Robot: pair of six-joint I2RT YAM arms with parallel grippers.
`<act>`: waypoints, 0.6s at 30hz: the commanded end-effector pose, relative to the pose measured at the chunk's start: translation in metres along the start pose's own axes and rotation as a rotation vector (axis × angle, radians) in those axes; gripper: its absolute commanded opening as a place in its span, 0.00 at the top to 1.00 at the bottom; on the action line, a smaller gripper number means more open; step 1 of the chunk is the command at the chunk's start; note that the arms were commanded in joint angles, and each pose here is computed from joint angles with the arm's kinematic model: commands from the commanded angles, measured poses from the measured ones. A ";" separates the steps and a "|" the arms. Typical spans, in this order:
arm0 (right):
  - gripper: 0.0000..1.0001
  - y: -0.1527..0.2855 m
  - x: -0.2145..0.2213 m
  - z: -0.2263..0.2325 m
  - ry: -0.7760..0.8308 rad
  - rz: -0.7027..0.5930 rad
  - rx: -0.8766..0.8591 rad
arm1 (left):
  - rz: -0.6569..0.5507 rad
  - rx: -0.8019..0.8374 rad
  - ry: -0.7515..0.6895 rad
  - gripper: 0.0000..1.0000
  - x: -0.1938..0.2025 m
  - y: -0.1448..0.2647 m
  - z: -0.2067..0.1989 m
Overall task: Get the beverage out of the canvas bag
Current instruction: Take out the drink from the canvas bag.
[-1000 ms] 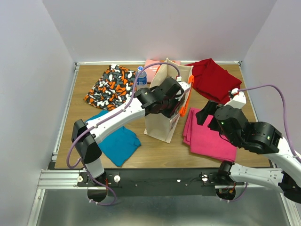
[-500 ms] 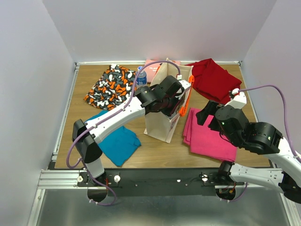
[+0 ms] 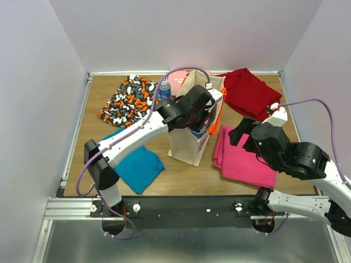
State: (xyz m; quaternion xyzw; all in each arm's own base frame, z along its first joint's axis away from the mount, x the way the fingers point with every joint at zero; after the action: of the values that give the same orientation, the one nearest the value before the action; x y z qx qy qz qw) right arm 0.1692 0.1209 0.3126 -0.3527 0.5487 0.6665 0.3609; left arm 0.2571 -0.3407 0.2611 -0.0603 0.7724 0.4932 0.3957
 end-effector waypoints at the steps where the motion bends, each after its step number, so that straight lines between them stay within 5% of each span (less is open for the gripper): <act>1: 0.00 -0.001 0.002 -0.003 -0.008 -0.008 0.018 | -0.170 0.034 0.008 1.00 -0.042 0.031 -0.011; 18: 0.00 0.000 0.003 -0.005 -0.012 -0.009 0.014 | -0.293 -0.032 0.080 1.00 -0.056 0.046 0.002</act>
State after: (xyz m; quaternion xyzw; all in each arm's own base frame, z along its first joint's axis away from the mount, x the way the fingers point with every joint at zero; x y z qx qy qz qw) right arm 0.1690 0.1205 0.3098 -0.3524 0.5511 0.6657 0.3591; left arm 0.2650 -0.3342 0.2651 -0.0908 0.7592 0.5071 0.3978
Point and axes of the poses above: each gripper's point midway between its finger pads, its own y axis back along the fingers, its own z axis along the line the jaws close on, x = y × z, the point moved 2 cm from there along y, back along the fingers, and after that the axes turned 14 degrees about y, right-handed, at the moved point
